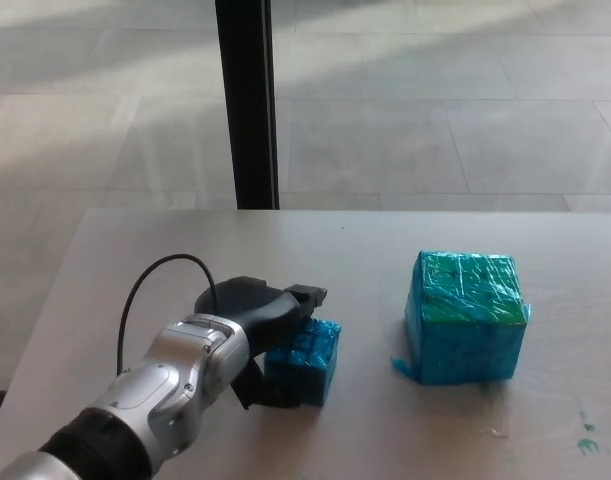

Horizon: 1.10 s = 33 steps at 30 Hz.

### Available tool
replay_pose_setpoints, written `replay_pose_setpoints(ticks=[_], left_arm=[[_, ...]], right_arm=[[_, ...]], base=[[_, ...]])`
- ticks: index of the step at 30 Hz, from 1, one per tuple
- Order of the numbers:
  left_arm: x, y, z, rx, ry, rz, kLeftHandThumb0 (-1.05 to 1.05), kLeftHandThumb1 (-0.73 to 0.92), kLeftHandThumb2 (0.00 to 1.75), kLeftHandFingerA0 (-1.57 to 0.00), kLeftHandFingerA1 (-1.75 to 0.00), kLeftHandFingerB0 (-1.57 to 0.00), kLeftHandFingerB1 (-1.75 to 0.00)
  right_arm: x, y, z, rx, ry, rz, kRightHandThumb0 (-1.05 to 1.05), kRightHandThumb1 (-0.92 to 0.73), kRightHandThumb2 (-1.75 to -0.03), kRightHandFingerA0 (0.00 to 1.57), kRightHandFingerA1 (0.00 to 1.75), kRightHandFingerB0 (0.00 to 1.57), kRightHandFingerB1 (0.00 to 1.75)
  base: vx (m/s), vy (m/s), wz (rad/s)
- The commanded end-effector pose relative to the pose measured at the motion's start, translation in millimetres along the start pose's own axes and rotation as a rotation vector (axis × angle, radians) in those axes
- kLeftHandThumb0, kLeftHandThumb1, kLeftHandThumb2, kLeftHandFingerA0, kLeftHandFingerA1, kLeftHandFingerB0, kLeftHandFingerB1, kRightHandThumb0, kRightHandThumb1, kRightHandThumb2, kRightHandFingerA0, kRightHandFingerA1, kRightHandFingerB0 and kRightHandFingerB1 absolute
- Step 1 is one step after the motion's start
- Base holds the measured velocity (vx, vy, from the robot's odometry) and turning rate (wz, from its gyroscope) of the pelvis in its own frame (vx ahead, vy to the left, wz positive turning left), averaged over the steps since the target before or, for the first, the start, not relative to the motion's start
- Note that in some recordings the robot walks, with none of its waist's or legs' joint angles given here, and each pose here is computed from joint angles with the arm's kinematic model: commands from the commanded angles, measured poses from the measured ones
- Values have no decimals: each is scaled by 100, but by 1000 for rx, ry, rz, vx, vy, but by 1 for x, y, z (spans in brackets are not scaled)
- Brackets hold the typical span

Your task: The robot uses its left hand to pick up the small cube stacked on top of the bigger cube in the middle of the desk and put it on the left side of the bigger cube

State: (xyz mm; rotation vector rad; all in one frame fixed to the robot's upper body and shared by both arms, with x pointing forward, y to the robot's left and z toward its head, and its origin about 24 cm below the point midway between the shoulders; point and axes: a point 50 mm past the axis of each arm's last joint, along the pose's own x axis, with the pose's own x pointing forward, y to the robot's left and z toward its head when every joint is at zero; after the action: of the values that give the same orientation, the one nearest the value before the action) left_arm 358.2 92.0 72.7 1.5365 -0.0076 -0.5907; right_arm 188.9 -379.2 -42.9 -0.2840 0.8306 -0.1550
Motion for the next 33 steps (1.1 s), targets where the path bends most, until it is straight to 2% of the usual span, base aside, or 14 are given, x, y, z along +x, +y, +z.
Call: replay_pose_setpoints(ticks=[1,6,7,8,12,14,15,20,25,28,29,30,32,33], left_arm=[[-3,-4,-11,82,53,-46,-100,51,86,0,0,0,-3],[-6,3,-16,57,60,-43,-104,69,62,0,0,0,0],[-7,11,-18,23,52,-16,-105,70,62,0,0,0,0],[-8,18,-19,-27,47,10,-105,54,94,0,0,0,0],[-10,34,-24,-120,45,49,-105,74,63,0,0,0,0],[-15,48,-33,-195,49,105,-105,61,106,0,-10,0,0],[-18,53,-36,-243,44,132,-105,77,64,0,0,0,0],[-47,74,-67,-526,37,344,-104,52,88,0,0,0,0],[-77,67,-112,-714,122,467,-104,76,62,0,0,0,0],[-102,45,-160,-882,236,517,-92,81,65,0,0,0,0],[-110,41,-170,-886,283,520,-84,83,73,0,0,0,0],[-116,38,-177,-891,320,525,-85,86,66,0,0,0,0],[-132,29,-195,-936,394,560,-105,79,108,0,-10,0,0],[-151,12,-216,-1072,467,613,-84,88,66,0,0,0,0]], right_arm=[[-4,-10,-3,-5,16,-27,-46,-69,-60,56,62,39,37],[-5,-9,-4,-7,0,-26,-49,-66,-60,56,61,38,37],[-5,-9,-4,-9,1,-24,-51,-52,-88,52,67,31,51],[-5,-9,-5,-5,2,-21,-48,-66,-60,54,61,38,37],[-6,-10,-6,-1,5,-19,-48,-65,-60,55,62,38,37],[-6,-10,-8,10,11,-24,-48,-65,-60,55,60,38,37],[-6,-10,-9,10,13,-25,-47,-66,-60,55,61,39,37],[-7,-9,-12,12,21,-29,-51,-50,-86,53,67,33,51],[-8,-11,-14,13,25,-35,-51,-50,-86,52,68,31,51],[-8,-11,-14,16,30,-29,-47,-65,-59,55,62,40,38],[-8,-12,-15,30,37,-42,-50,-50,-87,52,67,35,52],[-8,-12,-15,32,39,-43,-48,-64,-59,55,61,41,37],[-7,-12,-14,30,36,-35,-47,-64,-59,55,62,40,38],[-8,-12,-15,21,33,-39,-47,-64,-59,56,61,40,37]], base=[[0,0,0],[0,0,0],[0,0,0],[0,0,0],[0,0,0],[0,0,0],[0,0,0],[0,0,0],[0,0,0],[0,0,0],[0,0,0],[0,0,0],[0,0,0],[0,0,0]])
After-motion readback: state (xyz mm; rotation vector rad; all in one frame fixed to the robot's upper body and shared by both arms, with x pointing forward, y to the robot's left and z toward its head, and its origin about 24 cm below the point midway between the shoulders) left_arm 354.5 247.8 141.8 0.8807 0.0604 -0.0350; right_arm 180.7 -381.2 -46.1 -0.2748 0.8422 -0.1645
